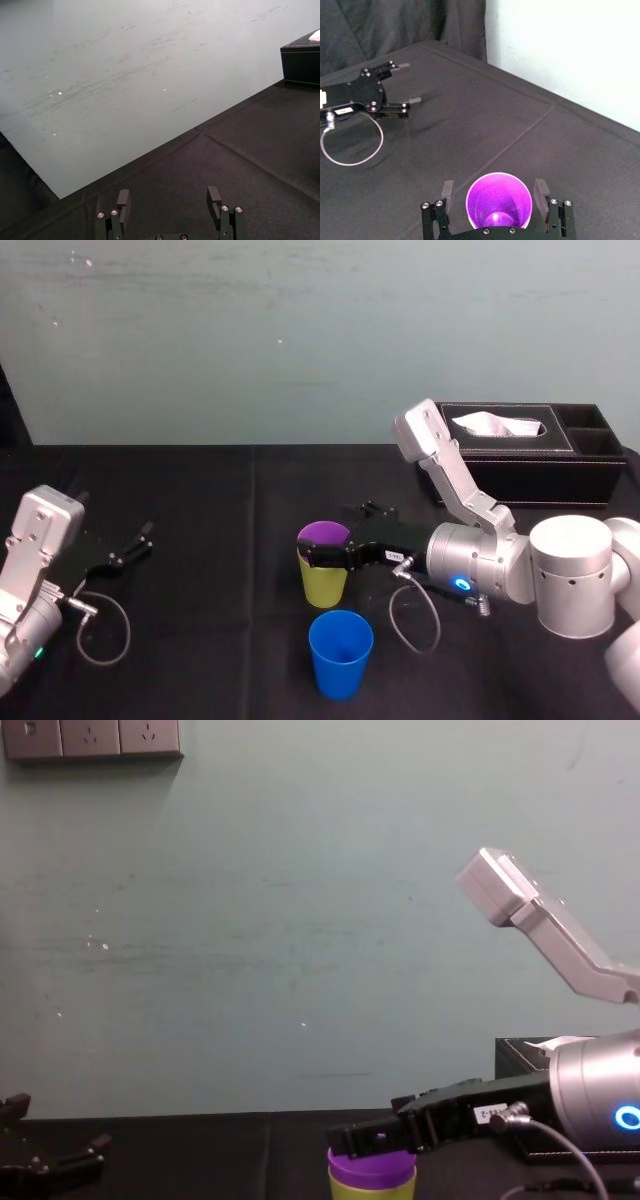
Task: Stack the three plastic cups sequentially using one hand.
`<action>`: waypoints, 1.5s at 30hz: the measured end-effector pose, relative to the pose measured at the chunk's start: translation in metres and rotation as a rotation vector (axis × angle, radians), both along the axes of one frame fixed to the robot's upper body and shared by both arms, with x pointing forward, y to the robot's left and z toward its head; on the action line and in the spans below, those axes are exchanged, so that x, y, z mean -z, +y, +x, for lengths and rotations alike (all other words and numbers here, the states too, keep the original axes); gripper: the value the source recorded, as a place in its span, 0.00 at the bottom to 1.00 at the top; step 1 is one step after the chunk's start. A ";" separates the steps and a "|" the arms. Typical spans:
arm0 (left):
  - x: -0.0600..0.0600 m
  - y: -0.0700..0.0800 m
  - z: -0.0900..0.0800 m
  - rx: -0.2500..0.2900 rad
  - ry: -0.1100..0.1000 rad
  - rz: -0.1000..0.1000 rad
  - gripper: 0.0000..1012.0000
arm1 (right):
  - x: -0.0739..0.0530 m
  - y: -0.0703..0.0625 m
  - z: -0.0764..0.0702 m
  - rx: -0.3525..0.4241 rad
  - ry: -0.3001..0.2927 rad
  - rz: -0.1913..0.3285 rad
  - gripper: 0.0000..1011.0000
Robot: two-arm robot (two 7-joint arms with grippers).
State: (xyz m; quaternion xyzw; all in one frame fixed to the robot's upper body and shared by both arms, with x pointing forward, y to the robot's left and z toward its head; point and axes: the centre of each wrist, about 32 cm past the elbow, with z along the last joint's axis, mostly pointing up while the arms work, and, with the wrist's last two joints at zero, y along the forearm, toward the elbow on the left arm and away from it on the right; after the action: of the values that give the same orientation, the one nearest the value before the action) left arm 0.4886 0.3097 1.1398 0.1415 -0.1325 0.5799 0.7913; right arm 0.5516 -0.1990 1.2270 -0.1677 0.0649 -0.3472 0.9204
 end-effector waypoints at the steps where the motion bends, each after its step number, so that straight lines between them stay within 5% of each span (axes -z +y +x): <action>1: 0.000 0.000 0.000 0.000 0.000 0.000 0.99 | -0.001 -0.001 -0.001 0.000 -0.006 0.002 0.99; 14: 0.000 0.000 0.000 0.000 0.000 0.000 0.99 | -0.017 -0.024 -0.032 0.003 -0.124 0.013 0.99; 28: 0.000 0.000 0.000 0.000 0.000 0.000 0.99 | -0.031 -0.067 -0.100 -0.100 -0.122 -0.051 0.99; 36: 0.000 0.000 0.000 0.000 0.000 0.000 0.99 | -0.025 -0.074 -0.133 -0.132 -0.114 -0.148 0.99; 45: 0.000 0.000 0.000 0.000 0.000 0.000 0.99 | -0.007 -0.086 -0.151 -0.115 -0.102 -0.181 0.99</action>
State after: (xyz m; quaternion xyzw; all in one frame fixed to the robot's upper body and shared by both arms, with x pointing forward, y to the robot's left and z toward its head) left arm 0.4886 0.3097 1.1398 0.1415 -0.1325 0.5799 0.7913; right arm 0.4005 -0.2845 1.2344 -0.2358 -0.0233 -0.3066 0.9219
